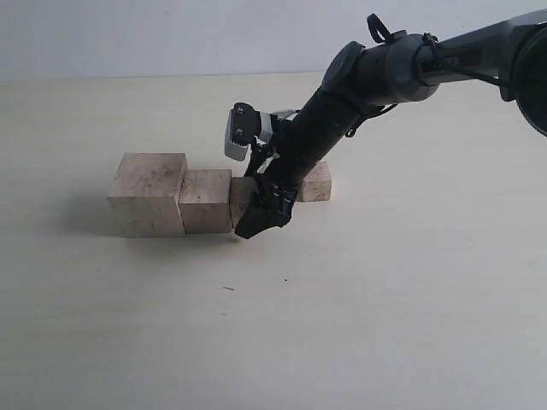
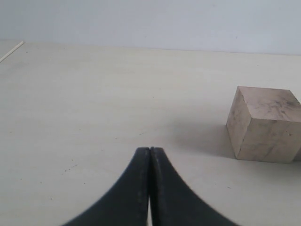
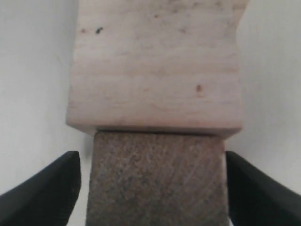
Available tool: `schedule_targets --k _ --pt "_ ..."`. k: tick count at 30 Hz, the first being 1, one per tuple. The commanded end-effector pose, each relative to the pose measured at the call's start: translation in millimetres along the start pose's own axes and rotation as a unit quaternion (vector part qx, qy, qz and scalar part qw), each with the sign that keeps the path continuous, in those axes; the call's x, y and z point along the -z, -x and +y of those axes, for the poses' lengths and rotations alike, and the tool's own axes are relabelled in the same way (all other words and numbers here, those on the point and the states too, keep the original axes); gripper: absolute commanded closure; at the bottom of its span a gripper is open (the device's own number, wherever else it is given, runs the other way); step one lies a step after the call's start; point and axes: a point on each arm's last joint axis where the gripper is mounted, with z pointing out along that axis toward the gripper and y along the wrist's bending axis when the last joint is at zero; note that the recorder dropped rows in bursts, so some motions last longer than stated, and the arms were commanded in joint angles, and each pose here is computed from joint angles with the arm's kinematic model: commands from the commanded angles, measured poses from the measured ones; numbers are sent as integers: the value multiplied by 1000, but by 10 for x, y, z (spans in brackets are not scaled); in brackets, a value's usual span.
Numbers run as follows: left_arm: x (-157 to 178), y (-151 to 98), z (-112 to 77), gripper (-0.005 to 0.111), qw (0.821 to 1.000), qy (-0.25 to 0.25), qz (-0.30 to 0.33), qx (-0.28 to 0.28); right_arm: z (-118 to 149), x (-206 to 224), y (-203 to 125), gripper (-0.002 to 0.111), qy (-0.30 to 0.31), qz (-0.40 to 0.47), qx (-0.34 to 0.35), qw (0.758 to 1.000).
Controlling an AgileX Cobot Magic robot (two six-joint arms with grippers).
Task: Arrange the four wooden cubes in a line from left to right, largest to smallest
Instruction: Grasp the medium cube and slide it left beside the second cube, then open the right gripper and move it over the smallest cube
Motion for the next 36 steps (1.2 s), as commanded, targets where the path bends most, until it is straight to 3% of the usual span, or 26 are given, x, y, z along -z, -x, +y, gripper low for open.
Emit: schedule_targets --k 1,11,22,28,36 --pt "4 12 -5 107 1000 -4 -9 2 18 -69 -68 26 10 13 -3 1000" --pt "4 12 -5 107 1000 -4 -9 2 36 194 95 27 -23 16 21 999" --pt "4 12 -5 107 1000 -4 -9 2 101 748 355 30 -105 34 10 994" --pt "4 12 -5 107 1000 -4 -9 2 22 980 234 51 -188 125 -28 974" --pt "4 12 -5 107 1000 -4 -9 2 -139 1218 -47 52 -196 95 -104 970"
